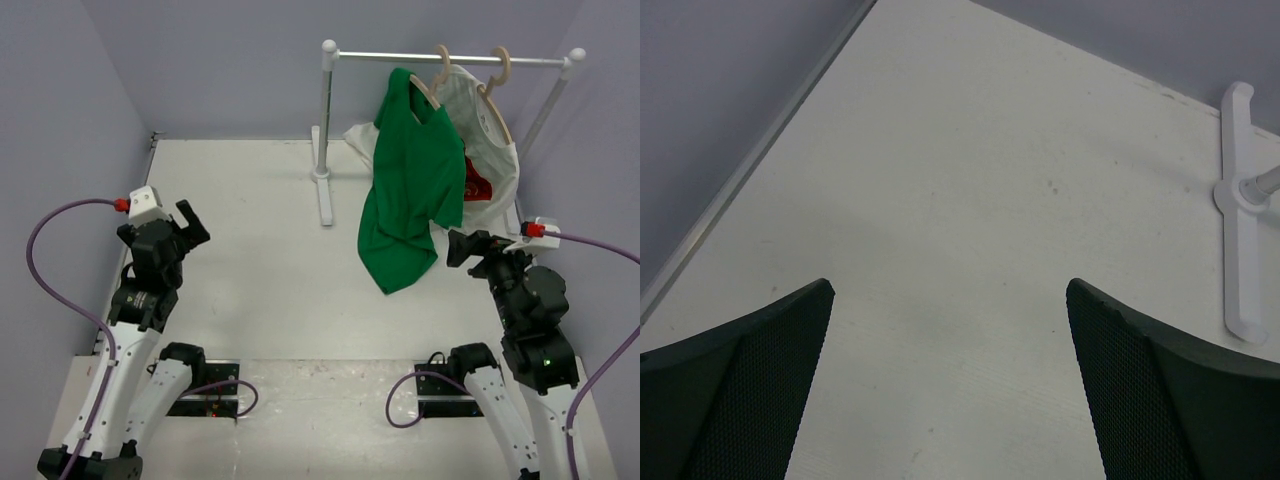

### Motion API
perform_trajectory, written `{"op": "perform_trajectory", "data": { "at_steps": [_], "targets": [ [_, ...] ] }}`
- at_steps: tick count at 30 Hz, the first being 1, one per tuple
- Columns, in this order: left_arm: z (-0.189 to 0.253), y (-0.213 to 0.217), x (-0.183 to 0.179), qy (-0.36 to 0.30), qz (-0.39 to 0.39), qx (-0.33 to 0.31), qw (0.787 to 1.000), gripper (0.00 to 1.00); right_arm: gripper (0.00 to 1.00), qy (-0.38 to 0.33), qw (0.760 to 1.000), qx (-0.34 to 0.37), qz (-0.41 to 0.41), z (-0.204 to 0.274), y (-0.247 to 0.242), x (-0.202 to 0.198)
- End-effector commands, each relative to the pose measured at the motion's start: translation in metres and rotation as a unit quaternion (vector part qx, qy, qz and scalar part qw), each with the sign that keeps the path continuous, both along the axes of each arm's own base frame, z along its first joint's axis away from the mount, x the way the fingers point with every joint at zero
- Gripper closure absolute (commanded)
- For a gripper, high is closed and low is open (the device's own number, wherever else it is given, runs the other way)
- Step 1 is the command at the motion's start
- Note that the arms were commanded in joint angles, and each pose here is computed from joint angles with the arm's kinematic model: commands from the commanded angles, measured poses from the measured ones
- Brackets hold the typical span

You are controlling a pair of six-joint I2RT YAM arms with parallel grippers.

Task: Place the t-shirt on the hanger
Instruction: Reset both arms

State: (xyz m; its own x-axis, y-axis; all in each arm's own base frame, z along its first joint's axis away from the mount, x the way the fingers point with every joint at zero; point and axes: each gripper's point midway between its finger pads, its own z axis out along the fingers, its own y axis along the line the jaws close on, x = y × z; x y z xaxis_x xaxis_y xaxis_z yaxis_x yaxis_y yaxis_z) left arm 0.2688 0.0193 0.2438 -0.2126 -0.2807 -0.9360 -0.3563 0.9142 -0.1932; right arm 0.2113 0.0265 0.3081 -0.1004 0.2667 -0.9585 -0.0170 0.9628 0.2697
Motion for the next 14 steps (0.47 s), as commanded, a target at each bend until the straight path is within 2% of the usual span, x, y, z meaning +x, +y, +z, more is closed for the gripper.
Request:
{"op": "perform_trajectory", "data": {
  "at_steps": [1, 14],
  "targets": [
    [0.008, -0.0033, 0.0036, -0.018, -0.012, 0.013, 1.0, 0.0, 0.01, -0.023, 0.999, -0.017, -0.033, 0.0067, -0.0122, 0.0036],
    [0.0083, -0.0087, 0.0036, -0.025, -0.03, 0.02, 0.999, 0.0, 0.01, -0.013, 0.999, -0.009, -0.04, 0.0023, -0.0132, 0.0057]
  ]
}}
